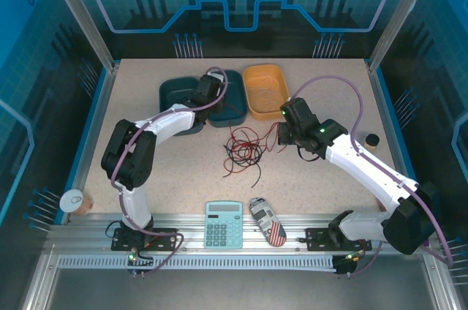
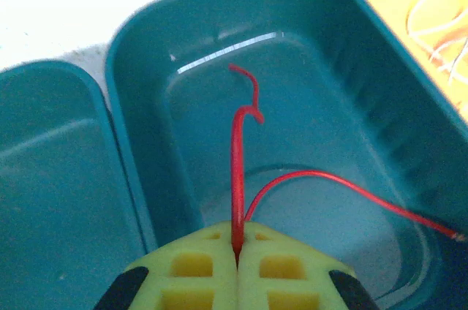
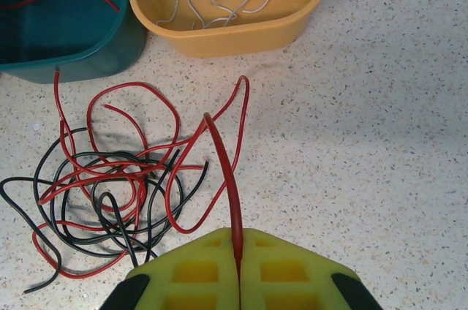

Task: Untangle the cables

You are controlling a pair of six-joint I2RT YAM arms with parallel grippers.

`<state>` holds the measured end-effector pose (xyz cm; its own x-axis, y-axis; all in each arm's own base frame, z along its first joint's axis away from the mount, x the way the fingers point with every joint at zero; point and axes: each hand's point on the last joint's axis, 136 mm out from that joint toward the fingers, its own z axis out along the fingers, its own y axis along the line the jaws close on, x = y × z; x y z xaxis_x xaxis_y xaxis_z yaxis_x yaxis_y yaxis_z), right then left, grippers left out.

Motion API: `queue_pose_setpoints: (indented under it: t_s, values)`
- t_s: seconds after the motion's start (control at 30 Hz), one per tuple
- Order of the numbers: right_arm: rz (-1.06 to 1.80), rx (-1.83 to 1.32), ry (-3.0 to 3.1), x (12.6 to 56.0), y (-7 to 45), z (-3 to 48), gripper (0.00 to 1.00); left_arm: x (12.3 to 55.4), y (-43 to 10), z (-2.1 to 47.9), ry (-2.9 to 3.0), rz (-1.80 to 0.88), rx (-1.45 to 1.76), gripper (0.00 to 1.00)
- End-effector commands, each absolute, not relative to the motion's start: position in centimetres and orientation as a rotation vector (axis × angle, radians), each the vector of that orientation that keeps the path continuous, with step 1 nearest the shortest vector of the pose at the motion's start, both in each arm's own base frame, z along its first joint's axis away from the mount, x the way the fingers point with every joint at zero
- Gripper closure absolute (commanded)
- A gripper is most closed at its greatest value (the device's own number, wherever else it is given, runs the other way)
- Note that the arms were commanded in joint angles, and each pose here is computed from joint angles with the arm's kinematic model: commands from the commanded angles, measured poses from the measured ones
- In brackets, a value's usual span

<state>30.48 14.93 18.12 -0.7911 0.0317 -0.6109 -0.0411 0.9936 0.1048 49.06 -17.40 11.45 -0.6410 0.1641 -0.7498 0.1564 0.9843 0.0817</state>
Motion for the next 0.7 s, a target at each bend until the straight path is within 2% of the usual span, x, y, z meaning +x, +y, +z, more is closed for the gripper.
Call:
queue_pose_setpoints:
  t_s: [0.0, 0.13, 0.3, 0.4, 0.47, 0.57, 0.67]
  values:
    - [0.196, 0.026, 2.455, 31.3, 15.4, 19.3, 0.95, 48.7, -18.7, 9.9, 2.337, -0.007, 0.253, 0.99]
    - [0.204, 0.027, 2.461, 31.2, 15.5, 19.1, 0.95, 48.9, -19.4, 8.7, 2.368, 0.006, 0.288, 0.95]
    - [0.216, 0.022, 2.473, 31.1, 15.7, 18.7, 0.95, 49.2, -19.9, 7.7, 2.403, 0.026, 0.331, 0.94]
    - [0.220, 0.022, 2.473, 31.1, 15.8, 18.7, 0.95, 49.1, -20.2, 7.8, 2.421, 0.021, 0.348, 0.90]
    - [0.220, 0.022, 2.476, 31.1, 15.8, 18.6, 0.95, 49.1, -20.4, 8.2, 2.419, 0.007, 0.352, 0.83]
    - [0.218, 0.019, 2.476, 31.2, 15.9, 18.6, 0.95, 49.0, -20.9, 9.1, 2.410, -0.024, 0.359, 0.63]
    - [0.220, 0.016, 2.474, 31.3, 16.0, 18.7, 0.95, 48.7, -21.2, 10.2, 2.408, -0.057, 0.360, 0.51]
